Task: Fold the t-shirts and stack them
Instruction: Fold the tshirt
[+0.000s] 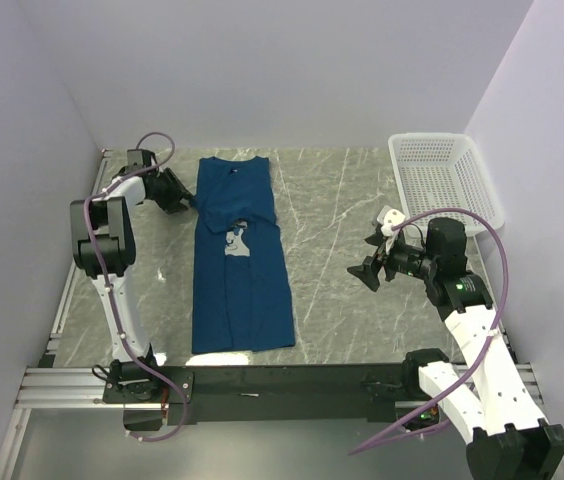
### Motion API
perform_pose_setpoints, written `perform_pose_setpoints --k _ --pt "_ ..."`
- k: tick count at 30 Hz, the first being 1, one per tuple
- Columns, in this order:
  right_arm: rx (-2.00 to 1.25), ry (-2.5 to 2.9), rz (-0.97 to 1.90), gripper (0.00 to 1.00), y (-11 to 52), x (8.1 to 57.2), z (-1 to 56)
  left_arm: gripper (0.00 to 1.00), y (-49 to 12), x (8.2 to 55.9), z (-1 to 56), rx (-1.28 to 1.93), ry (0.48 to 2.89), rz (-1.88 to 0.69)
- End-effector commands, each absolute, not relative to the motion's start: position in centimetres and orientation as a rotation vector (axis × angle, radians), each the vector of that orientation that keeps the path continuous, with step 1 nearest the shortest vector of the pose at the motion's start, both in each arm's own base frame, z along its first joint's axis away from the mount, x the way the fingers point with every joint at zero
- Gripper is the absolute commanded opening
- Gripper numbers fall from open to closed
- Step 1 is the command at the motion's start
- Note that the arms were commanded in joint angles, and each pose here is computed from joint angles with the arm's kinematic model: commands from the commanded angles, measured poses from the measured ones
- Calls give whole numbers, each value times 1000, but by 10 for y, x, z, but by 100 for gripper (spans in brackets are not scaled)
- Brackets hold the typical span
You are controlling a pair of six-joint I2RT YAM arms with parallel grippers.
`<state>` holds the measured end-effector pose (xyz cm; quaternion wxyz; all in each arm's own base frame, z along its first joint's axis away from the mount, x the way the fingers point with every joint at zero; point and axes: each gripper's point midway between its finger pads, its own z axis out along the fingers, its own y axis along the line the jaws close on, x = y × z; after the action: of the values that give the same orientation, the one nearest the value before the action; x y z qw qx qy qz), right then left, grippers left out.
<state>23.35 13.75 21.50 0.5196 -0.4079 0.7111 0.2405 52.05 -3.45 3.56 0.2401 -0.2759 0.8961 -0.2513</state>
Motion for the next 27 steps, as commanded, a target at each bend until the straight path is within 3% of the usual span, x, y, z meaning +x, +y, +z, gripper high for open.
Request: perform_pose_setpoints --k 1,7,10,13,20,27 --pt "-977 1690 571 89 136 234 216 48 -50 517 20 -764 2500 -758" --pt "-976 1692 569 89 135 233 215 42 -50 526 16 -794 2472 -776" --pt "-973 1693 565 89 134 234 215 27 -51 531 16 -803 2453 -788" --pt "-972 1697 566 89 133 233 214 5 -50 537 27 -787 2417 -792" --pt "-978 1695 578 89 134 233 215 3 -49 546 80 -658 2331 -703" --pt "-975 1693 576 89 134 232 215 6 -64 547 90 -574 2359 -648"
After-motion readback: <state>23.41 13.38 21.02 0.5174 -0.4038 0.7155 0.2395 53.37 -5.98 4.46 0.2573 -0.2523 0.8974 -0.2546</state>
